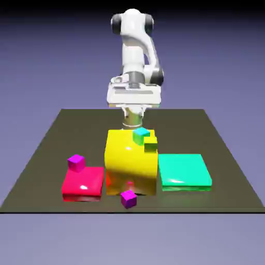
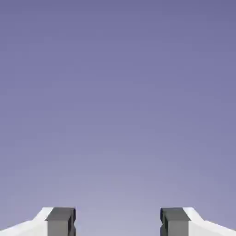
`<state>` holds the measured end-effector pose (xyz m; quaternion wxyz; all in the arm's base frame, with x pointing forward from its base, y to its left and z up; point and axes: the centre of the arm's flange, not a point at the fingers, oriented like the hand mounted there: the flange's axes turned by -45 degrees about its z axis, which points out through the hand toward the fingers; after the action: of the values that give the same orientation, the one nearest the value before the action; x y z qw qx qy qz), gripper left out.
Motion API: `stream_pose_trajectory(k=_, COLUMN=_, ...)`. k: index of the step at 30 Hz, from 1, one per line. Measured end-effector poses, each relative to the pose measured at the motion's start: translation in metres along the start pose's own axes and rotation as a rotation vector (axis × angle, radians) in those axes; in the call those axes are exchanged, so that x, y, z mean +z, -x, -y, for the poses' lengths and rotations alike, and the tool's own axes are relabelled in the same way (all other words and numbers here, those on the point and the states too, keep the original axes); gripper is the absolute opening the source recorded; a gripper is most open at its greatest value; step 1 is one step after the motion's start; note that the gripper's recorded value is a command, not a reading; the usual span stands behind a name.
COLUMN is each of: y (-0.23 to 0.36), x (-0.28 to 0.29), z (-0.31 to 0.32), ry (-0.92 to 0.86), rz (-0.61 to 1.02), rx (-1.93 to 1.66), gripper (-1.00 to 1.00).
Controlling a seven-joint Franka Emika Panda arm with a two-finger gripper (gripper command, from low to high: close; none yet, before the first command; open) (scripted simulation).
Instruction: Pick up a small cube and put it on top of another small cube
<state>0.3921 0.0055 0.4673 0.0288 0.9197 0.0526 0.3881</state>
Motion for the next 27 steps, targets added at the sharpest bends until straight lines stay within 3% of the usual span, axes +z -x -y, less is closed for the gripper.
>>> stream_pose_trajectory(k=13, y=-0.075, x=-0.029, z=0.020, ry=0.217, rz=0.136, rx=-0.718, gripper=0.00)
stream_pose_trajectory(k=27, y=-0.117, x=0.011, z=0.065, ry=0.267, rz=0.559, rx=-1.447, gripper=0.00)
